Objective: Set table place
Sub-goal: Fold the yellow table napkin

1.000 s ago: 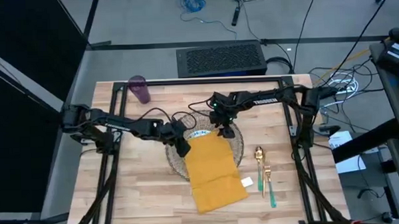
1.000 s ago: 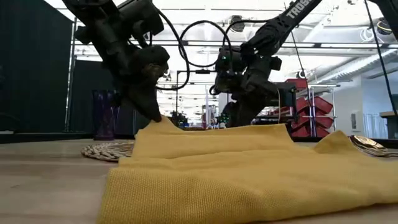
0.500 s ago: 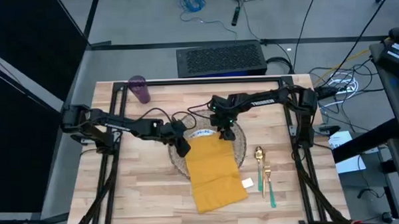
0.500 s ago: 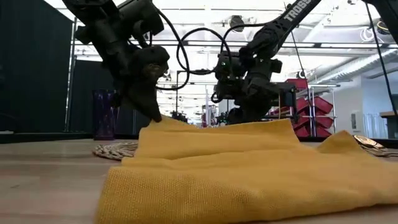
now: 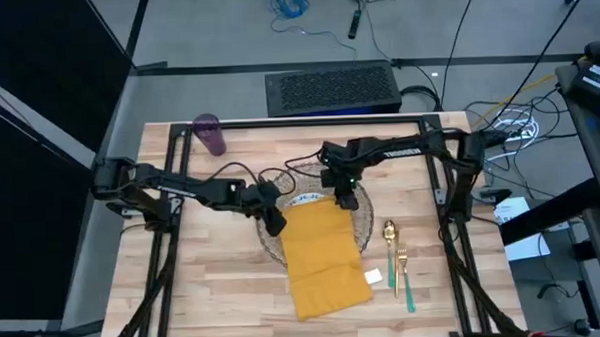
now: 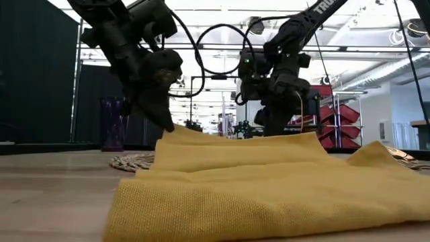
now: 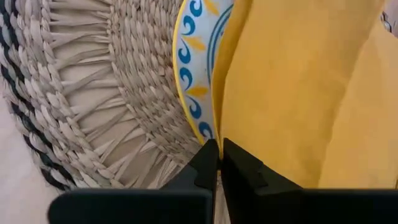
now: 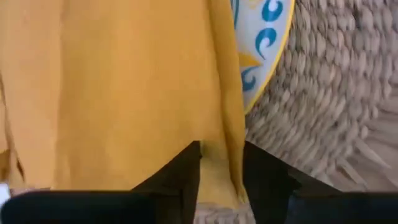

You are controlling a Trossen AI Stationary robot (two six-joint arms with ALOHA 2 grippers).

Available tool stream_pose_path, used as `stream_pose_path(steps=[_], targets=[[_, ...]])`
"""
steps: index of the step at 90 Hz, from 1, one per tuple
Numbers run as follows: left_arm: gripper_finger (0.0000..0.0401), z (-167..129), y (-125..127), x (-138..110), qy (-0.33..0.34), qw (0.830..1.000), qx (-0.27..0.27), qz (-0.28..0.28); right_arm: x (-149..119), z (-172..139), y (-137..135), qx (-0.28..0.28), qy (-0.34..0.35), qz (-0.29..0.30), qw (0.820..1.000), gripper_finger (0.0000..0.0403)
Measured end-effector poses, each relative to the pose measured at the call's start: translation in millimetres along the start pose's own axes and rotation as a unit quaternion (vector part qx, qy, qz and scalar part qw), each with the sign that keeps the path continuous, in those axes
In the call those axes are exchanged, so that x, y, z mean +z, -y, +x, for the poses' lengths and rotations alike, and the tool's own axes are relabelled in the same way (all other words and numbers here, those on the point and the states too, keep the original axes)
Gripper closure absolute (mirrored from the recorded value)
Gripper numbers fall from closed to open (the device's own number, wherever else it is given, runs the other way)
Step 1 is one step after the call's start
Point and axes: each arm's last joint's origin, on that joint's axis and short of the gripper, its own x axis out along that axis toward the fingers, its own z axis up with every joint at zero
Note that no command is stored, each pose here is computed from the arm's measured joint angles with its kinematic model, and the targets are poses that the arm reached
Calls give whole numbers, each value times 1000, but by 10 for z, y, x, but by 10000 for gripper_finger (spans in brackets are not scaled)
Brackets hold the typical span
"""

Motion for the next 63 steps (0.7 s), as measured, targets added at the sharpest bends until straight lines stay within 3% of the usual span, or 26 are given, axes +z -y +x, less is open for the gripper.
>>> stream_pose_path(steps=[21,36,47,63], targets=[[401,0,1,1,0,1000,0,0,-5,-6,-12,6,-1,4,1000,381],[401,0,1,1,1,1000,-1,1,-2,-3,-19,8,-1,9,1000,399],[401,0,2,3,1,1000,-1,9,2,0,-30,10,0,8,1000,388],[401,0,2,3,1,1000,-1,9,2,0,-33,10,0,8,1000,337]])
